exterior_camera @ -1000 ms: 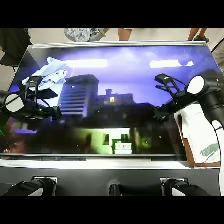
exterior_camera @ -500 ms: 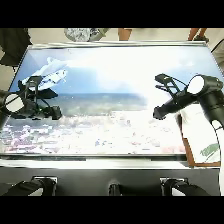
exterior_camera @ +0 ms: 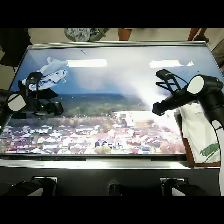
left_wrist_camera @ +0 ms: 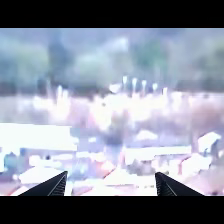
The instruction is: Fold the shirts.
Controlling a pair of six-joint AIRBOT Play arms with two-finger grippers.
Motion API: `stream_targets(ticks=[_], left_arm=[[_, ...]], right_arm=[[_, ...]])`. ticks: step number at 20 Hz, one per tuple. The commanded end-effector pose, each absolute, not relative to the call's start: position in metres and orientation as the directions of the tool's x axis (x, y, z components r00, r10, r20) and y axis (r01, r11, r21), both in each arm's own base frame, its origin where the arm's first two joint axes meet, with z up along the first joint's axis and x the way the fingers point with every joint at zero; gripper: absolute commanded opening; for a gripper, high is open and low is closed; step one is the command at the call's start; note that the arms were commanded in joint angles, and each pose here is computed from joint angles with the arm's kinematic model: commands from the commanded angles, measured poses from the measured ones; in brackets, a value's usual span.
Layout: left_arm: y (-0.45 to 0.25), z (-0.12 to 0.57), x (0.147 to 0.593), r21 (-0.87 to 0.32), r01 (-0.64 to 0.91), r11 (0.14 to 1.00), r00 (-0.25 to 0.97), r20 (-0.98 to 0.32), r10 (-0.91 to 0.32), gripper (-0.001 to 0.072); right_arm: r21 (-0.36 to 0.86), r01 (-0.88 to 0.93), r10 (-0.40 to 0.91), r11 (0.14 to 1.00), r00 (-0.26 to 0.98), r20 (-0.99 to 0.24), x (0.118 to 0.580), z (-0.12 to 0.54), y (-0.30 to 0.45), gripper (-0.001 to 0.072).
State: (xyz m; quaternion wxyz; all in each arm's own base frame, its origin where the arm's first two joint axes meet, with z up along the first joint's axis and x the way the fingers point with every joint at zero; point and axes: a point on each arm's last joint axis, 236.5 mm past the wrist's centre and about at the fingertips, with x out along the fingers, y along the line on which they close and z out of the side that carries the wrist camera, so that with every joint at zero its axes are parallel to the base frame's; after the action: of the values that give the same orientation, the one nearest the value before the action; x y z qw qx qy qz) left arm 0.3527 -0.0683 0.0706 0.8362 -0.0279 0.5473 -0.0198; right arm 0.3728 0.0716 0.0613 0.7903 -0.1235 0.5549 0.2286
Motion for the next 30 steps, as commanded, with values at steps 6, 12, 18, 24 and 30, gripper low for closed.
stream_targets(ticks=[6,12,18,24,30], left_arm=[[0.000,0.146,0.456,-0.322,-0.283,0.904,0.742,-0.670,-0.006,0.0720],[0.204,0.089,0.430,-0.609,-0.676,0.415,0.681,-0.732,0.037,0.0720],[0.234,-0.021,0.423,-0.596,-0.759,0.262,0.612,-0.791,-0.027,0.0720],[0.238,-0.054,0.479,-0.759,-0.636,0.139,0.760,-0.648,-0.056,0.0720],[0.239,-0.084,0.485,-0.757,-0.642,0.117,0.757,-0.651,-0.057,0.0697]], right_arm=[[-0.048,-0.514,0.221,0.856,0.449,-0.866,0.413,0.077,0.070,0.0567],[-0.020,-0.524,0.230,0.851,0.408,-0.884,0.404,0.073,0.073,0.0556],[0.024,-0.533,0.260,0.846,0.374,-0.890,0.395,0.071,0.080,0.0555],[0.103,-0.542,0.328,0.834,0.337,-0.883,0.387,0.073,0.096,0.0548],[0.178,-0.549,0.389,0.817,0.295,-0.873,0.377,0.075,0.110,0.0548]])
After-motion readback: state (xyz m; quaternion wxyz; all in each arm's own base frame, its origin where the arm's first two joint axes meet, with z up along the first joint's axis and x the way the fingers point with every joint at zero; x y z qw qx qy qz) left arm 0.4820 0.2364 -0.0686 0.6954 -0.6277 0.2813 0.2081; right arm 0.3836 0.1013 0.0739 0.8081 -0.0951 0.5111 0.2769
